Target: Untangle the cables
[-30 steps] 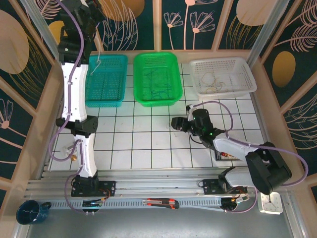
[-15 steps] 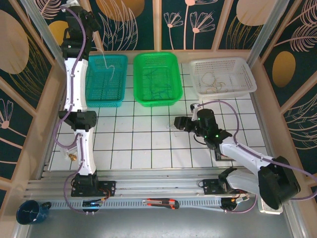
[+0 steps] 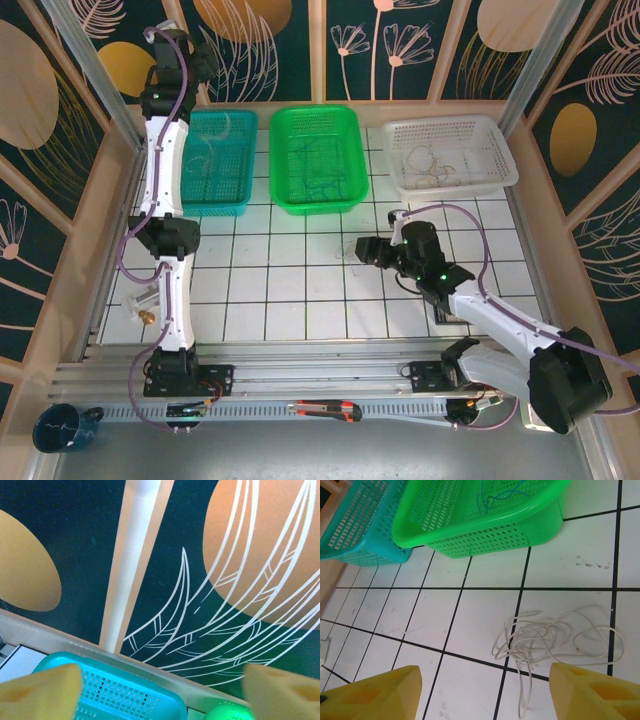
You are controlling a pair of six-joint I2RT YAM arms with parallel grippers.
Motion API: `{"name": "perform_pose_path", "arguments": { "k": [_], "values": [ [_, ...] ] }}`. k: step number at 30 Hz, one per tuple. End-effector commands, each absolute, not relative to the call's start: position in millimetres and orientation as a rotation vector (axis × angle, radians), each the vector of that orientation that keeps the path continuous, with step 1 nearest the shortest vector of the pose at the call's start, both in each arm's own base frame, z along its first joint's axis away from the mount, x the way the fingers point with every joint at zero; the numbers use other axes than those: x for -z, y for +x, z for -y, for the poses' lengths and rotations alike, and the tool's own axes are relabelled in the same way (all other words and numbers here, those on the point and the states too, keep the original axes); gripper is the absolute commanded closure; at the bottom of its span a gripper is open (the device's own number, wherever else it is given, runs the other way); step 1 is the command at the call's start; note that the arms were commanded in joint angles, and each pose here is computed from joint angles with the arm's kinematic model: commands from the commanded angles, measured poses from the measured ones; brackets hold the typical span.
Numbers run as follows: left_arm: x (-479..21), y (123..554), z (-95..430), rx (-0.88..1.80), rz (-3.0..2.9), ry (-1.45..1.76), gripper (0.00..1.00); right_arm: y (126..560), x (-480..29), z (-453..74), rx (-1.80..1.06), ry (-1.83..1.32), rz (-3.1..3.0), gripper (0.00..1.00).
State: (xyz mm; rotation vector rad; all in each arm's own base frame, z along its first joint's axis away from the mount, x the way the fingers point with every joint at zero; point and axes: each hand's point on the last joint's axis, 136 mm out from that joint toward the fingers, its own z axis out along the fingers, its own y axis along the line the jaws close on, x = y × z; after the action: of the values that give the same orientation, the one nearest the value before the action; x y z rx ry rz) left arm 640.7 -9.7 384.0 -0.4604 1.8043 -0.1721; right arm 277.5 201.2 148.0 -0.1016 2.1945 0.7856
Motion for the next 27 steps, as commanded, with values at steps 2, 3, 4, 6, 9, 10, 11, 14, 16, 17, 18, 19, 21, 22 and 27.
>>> {"name": "perform_pose_path", "arguments": {
  "k": [2, 3, 4, 6, 9, 10, 11, 14, 16, 17, 18, 19, 21, 22, 27],
  "values": [
    [-420.2, 619.5, 4.4, 0.183, -1.753, -0.475, 0.01, 282.2, -156.3, -198.0, -0.759, -0.111, -2.171, 0.32],
    [-424.8, 614.6, 4.4, 0.187, -1.753, -0.479, 0.01, 282.8, -155.5, -198.6, -0.760, -0.113, -2.173, 0.32],
    [-427.7, 610.7, 5.6, 0.194, -1.756, -0.480, 0.01, 283.4, -155.0, -199.0, -0.761, -0.114, -2.173, 0.32],
    [-431.2, 599.8, 6.0, 0.206, -1.778, -0.490, 0.01, 289.8, -151.6, -192.0, -0.744, -0.087, -2.178, 0.32],
    [-426.8, 580.4, 8.0, 0.208, -1.851, -0.498, 0.01, 292.8, -148.0, -192.3, -0.743, -0.084, -2.185, 0.32],
    [-425.2, 574.9, 7.8, 0.204, -1.872, -0.498, 0.01, 293.6, -145.9, -192.8, -0.743, -0.085, -2.190, 0.32],
    [-424.7, 567.8, 7.8, 0.198, -1.894, -0.496, 0.01, 294.9, -144.2, -193.0, -0.742, -0.084, -2.193, 0.32],
    [-425.4, 550.1, 11.9, 0.213, -1.944, -0.482, 0.01, 299.0, -139.0, -193.1, -0.733, -0.084, -2.205, 0.32],
    [-431.8, 540.1, 17.3, 0.248, -1.955, -0.465, 0.01, 303.3, -135.8, -192.6, -0.726, -0.079, -2.212, 0.32],
    [-436.8, 534.0, 19.6, 0.264, -1.956, -0.455, 0.01, 305.7, -134.0, -192.2, -0.720, -0.076, -2.218, 0.32],
    [-442.6, 527.5, 20.4, 0.273, -1.953, -0.451, 0.01, 308.4, -132.9, -191.8, -0.716, -0.073, -2.221, 0.32],
    [-448.5, 521.7, 20.9, 0.281, -1.947, -0.448, 0.01, 310.4, -131.2, -191.5, -0.712, -0.069, -2.226, 0.32],
    [-462.2, 508.7, 23.2, 0.304, -1.931, -0.435, 0.01, 316.9, -127.8, -189.2, -0.702, -0.050, -2.237, 0.32],
    [-467.1, 503.1, 23.6, 0.310, -1.926, -0.433, 0.01, 319.1, -125.8, -188.9, -0.698, -0.046, -2.244, 0.32],
    [-485.9, 474.4, 24.8, 0.330, -1.919, -0.420, 0.01, 331.7, -119.5, -189.2, -0.689, -0.035, -2.266, 0.33]
  ]
}}
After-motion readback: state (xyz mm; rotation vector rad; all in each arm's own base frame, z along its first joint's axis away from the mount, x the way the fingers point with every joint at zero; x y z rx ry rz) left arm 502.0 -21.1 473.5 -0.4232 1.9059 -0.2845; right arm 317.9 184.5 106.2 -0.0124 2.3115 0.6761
